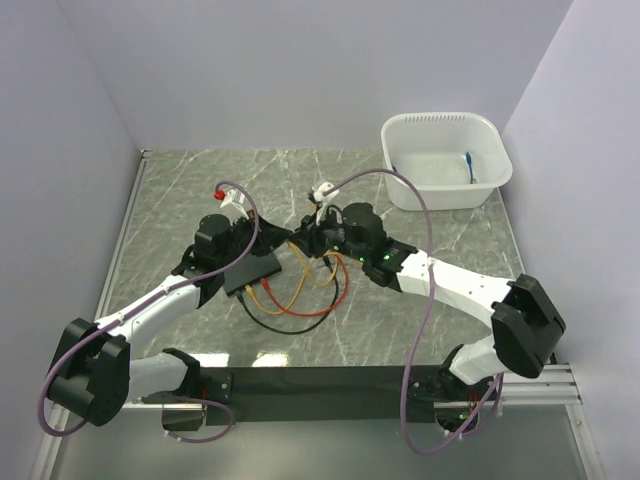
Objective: Insert the plug into the switch port
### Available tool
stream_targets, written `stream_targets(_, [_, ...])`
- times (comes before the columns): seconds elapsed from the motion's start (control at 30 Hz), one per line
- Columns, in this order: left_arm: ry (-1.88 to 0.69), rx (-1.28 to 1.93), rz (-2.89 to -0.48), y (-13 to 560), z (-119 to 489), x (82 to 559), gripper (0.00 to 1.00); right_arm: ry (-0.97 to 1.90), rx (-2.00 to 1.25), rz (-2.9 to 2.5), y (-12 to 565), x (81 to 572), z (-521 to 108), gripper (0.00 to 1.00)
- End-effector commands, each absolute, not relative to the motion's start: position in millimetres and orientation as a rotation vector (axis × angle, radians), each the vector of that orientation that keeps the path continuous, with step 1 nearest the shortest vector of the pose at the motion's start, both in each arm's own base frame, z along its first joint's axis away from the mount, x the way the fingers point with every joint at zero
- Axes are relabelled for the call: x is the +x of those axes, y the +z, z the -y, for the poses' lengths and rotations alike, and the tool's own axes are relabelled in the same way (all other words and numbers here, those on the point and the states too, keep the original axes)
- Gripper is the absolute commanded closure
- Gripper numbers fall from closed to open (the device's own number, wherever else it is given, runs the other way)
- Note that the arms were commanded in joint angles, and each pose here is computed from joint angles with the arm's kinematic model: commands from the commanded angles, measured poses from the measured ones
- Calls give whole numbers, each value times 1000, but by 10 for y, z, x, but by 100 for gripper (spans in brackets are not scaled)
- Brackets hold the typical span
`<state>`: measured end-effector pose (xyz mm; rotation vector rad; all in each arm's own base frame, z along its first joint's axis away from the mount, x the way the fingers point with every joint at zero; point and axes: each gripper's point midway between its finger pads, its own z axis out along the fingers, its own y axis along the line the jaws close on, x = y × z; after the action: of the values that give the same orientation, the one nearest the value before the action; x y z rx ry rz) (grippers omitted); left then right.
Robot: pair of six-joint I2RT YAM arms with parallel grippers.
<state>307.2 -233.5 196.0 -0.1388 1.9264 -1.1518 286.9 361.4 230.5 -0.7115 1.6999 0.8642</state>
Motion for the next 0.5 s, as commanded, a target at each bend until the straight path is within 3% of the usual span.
stream_targets(0.0, [-1124,-125,-1883,2121,2325,3157,99,759,-751,-1724,2229,2921,-3669,63])
stream_targets(0.47, [-1138,-125,-1901,2069,2364,3178,100,761,-757,-1758,2091,2960,-3754,67])
